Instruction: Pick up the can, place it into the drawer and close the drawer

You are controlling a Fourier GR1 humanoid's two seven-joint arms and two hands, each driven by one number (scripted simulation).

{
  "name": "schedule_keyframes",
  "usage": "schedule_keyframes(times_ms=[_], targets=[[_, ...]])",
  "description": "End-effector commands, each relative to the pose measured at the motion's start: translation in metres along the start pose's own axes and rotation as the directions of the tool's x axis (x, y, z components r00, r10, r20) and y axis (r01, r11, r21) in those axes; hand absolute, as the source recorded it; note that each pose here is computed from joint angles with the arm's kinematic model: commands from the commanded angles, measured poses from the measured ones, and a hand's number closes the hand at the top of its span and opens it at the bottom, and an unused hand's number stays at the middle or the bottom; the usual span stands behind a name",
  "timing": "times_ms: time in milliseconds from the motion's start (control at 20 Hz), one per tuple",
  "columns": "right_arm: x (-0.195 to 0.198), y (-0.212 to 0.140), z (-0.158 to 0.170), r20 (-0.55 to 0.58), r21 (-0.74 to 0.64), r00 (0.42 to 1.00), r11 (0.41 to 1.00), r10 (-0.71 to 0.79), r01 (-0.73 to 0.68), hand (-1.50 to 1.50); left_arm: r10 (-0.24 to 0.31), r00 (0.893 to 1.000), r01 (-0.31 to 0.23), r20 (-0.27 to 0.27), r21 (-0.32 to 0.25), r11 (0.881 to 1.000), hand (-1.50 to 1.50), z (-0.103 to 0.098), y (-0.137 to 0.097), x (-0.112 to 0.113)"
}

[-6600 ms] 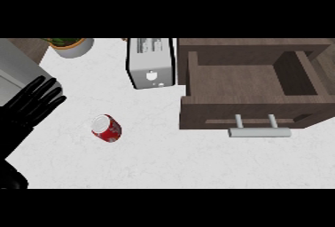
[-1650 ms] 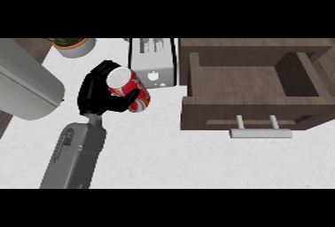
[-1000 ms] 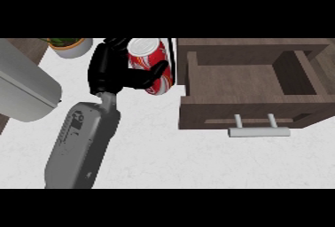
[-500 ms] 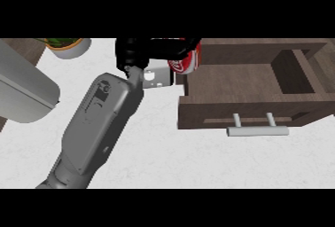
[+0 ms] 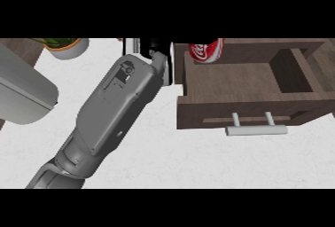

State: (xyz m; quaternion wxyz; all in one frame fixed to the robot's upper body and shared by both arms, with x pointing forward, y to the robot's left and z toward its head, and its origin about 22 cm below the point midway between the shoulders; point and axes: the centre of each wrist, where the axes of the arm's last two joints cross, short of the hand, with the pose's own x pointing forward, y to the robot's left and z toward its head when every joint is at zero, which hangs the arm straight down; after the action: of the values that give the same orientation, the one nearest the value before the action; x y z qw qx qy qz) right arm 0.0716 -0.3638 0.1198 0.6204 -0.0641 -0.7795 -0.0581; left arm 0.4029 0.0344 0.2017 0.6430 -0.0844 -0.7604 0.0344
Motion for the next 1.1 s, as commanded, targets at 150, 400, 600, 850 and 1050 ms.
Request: schedule_keyframes(times_ms=[150,400,600,850,1050], targets=[[0.005,0.017,-0.006,0.000,-0.012,1.000,1.000,0.008,-0.008,-1.50,-0.011,1.000,0.011,-0.011,0.017,1.000,1.50,-0.013,-0.016,0.001],[-0.006,0.001,-0.010,0.024,0.020,1.000,1.000,-0.002,0.002,-1.50,-0.031,0.999,0.031,-0.010,0.003,1.000,1.50,-0.014,-0.050,0.019],[-0.004,-0.004,-0.014,0.013,0.017,1.000,1.000,0.005,-0.005,-1.50,-0.049,0.998,0.050,-0.036,0.014,0.999,1.50,-0.016,-0.050,0.004],[-0.002,0.005,-0.012,0.014,0.015,1.000,1.000,-0.016,0.016,-1.50,-0.061,0.996,0.062,-0.063,0.013,0.998,1.50,-0.014,-0.056,0.001],[0.006,-0.008,-0.012,0.025,0.035,1.000,0.999,-0.009,0.008,-1.50,-0.081,0.994,0.083,-0.070,0.032,0.996,1.50,-0.019,-0.046,-0.013]])
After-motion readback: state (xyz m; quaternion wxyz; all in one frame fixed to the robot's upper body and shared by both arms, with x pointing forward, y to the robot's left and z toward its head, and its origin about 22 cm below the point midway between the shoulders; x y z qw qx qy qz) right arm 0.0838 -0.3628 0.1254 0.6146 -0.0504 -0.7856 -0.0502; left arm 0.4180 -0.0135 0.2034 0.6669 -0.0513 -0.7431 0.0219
